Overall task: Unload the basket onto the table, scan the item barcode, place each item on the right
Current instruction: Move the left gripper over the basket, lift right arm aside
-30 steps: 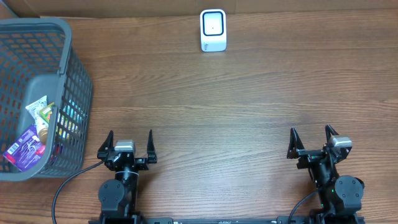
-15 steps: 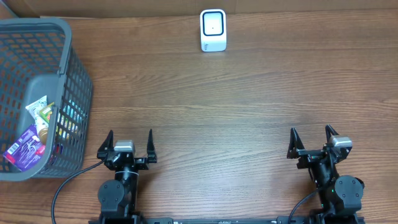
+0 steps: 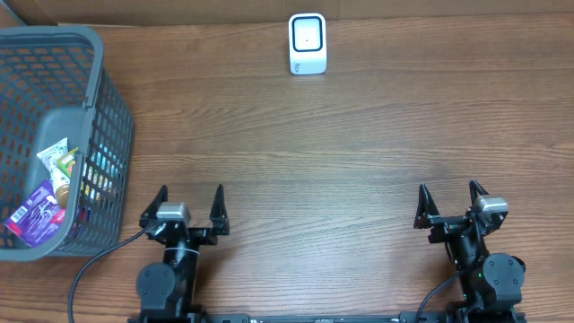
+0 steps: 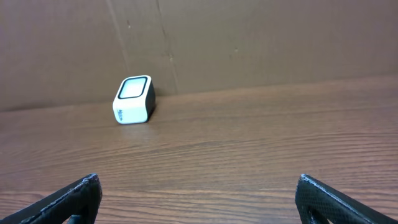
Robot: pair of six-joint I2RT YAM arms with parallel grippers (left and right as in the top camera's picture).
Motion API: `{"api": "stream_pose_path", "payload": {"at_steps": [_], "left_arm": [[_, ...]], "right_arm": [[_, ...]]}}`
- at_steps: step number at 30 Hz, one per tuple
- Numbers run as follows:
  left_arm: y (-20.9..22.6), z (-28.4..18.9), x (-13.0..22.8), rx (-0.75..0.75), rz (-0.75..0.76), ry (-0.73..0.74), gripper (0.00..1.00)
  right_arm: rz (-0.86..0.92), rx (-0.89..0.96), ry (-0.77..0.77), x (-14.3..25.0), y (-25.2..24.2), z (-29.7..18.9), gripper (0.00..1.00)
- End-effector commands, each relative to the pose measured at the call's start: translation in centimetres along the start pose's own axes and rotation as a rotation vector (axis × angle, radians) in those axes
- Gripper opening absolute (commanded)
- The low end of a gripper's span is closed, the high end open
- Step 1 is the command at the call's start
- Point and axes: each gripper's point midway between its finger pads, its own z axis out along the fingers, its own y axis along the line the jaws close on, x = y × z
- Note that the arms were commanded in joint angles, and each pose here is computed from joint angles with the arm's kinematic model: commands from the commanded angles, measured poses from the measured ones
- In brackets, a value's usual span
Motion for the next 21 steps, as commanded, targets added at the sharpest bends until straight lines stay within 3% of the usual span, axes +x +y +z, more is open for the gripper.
{"api": "stream_pose_path", "payload": {"at_steps": [1,13,21], "left_arm": [[-0.5,-0.9,-4.0,0.011,-0.011,-0.058,1.00],[-2.8,0.3,-8.5,0.098,0.002,0.112,1.00],[-3.7,2.2,-13.5,0.114,-0.001,0.231,1.00]], "right_arm": [[-0.009,-0.003,-0.074,-3.1,0.4,-0.7,1.00],[-0.017,-0.071,-0.118,-7.1,2.2,-2.4,1.00],[-0.016,-0.119,-0.076,-10.0,3.7,-4.0,1.00]]}}
